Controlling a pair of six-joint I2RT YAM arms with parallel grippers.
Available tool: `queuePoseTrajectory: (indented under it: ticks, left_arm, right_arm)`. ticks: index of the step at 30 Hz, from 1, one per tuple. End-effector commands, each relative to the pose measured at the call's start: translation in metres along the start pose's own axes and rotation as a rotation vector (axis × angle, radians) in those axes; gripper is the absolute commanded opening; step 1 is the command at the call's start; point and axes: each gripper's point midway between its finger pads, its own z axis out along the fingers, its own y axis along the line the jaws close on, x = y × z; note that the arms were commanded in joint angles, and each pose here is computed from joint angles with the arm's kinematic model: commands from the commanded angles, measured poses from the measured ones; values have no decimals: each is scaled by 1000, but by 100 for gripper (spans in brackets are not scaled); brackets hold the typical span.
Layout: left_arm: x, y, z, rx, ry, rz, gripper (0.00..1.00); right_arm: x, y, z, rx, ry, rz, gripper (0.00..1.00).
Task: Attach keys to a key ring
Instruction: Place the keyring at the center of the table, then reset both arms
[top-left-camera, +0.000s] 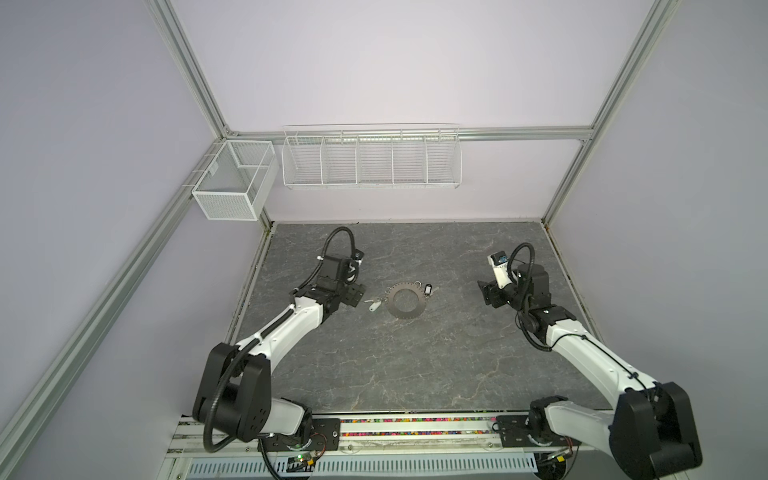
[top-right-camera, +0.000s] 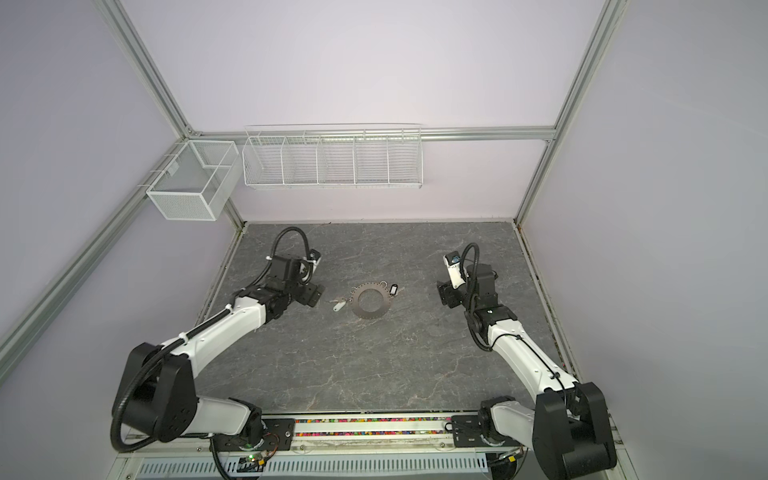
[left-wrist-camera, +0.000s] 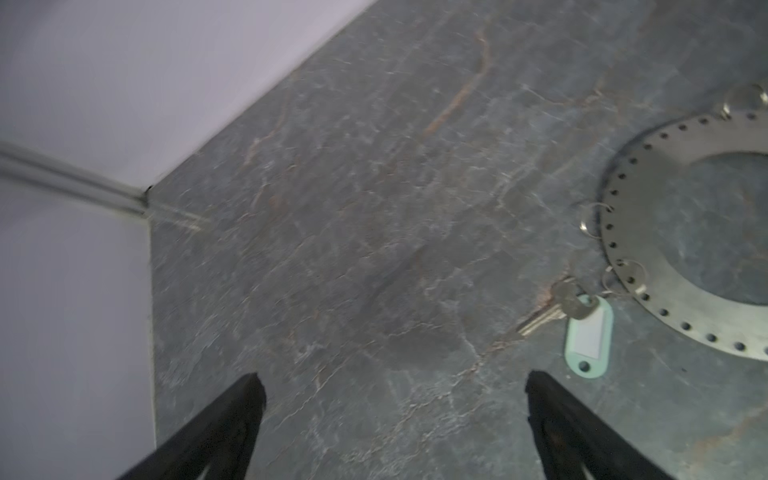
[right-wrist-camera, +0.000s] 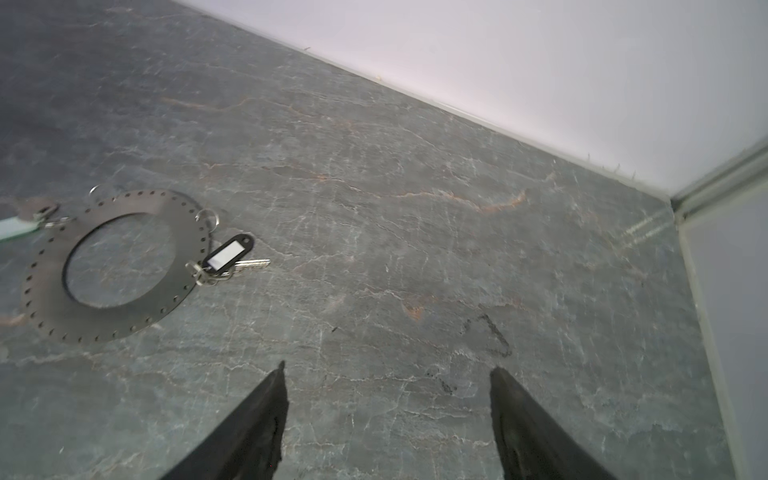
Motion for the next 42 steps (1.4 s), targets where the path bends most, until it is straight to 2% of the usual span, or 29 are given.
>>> queuePoseTrajectory:
  ticks: [1, 2, 5, 8, 11, 13, 16, 18, 20, 22, 42]
  left_arm:
    - [6, 50, 0, -138, -176, -320, 99]
    - [14, 67, -2, -191, -223, -389, 99]
    - [35, 93, -6, -325, -304, -457, 99]
    - [53, 96, 6, -315, -316, -503, 99]
    - [68, 86, 19, -290, -347, -494, 99]
    - [65, 86, 18, -293, -407, -483, 99]
    - [62, 80, 27, -236, -321, -462, 99]
    - [61, 80, 34, -233, -308, -442, 99]
    - [62, 79, 32, -235, -326, -448, 99]
    - [60, 80, 35, -236, -320, -445, 99]
    - [61, 79, 35, -233, -314, -449, 99]
  right_arm:
    - [11, -33, 10, 112, -56, 105, 89]
    - [17, -40, 13, 134, -64, 131, 88]
    - [34, -46, 20, 153, -108, 148, 89]
    - [41, -38, 28, 121, -133, 91, 88]
    - [45, -44, 29, 144, -147, 120, 89]
    - [49, -45, 25, 144, -190, 132, 89]
    - [53, -46, 25, 162, -292, 121, 88]
    - [58, -42, 30, 121, -188, 126, 88]
    - [55, -48, 34, 133, -225, 144, 89]
    - [59, -47, 33, 127, -185, 149, 88]
    - [58, -50, 36, 101, -179, 175, 88]
